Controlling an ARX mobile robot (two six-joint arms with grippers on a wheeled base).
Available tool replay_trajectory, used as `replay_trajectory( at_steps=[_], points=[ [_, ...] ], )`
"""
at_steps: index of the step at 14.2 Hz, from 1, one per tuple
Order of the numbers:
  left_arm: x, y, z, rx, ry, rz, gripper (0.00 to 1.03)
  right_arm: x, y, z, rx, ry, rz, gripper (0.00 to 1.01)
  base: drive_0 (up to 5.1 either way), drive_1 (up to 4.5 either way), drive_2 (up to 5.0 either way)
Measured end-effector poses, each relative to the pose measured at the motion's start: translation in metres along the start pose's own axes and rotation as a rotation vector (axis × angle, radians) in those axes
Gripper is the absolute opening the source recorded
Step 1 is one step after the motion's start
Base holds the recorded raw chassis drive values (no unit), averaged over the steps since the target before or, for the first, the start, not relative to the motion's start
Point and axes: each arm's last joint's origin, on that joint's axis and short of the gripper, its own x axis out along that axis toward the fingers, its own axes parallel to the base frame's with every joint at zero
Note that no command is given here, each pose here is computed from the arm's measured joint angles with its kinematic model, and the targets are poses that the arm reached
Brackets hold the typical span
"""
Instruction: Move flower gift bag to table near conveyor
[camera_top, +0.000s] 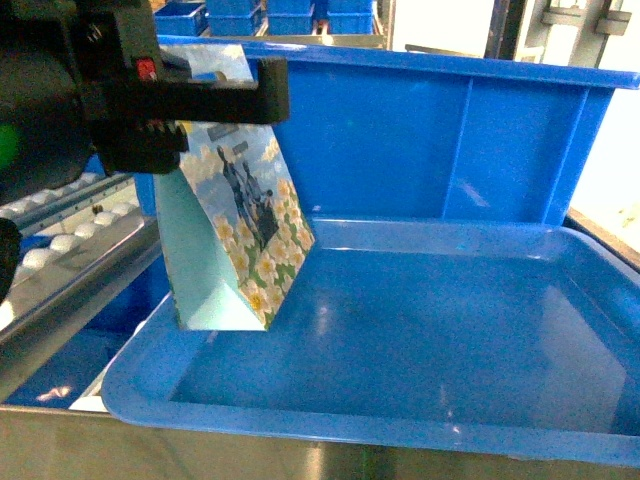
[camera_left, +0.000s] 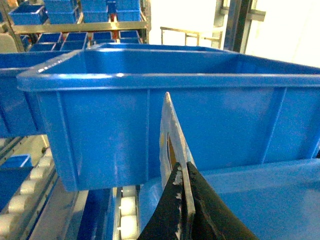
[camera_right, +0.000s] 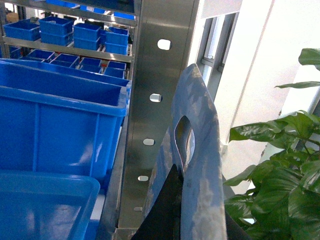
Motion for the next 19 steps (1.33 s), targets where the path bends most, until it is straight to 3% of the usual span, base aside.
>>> replay_trajectory(
  at_steps=[3,7,9,11,15,19],
  points=[
    [-0.009,0.007,0.012,0.01,-0.061,0.015,0.02,0.0,0.0,0.0,0.0,0.0,0.0,0.02,0.0,0.0,0.0],
    [-0.028,0.024,0.024,0.078,-0.176,0.074,0.02,0.0,0.0,0.0,0.0,0.0,0.0,0.02,0.0,0.0,0.0],
    [-0.043,0.031,0.027,0.132,-0.221,0.102,0.02,0.0,0.0,0.0,0.0,0.0,0.0,0.02,0.0,0.0,0.0],
    [-0.061,0.04,0.026,0.178,-0.242,0.146,0.02,0.0,0.0,0.0,0.0,0.0,0.0,0.02,0.0,0.0,0.0],
    [-0.098,0.059,0.013,0.21,-0.239,0.243,0.02,0.0,0.0,0.0,0.0,0.0,0.0,0.02,0.0,0.0,0.0],
    [-0.111,0.061,0.009,0.234,-0.251,0.251,0.02,0.0,0.0,0.0,0.0,0.001,-0.001,0.02,-2.5,1.27,1.3]
  ],
)
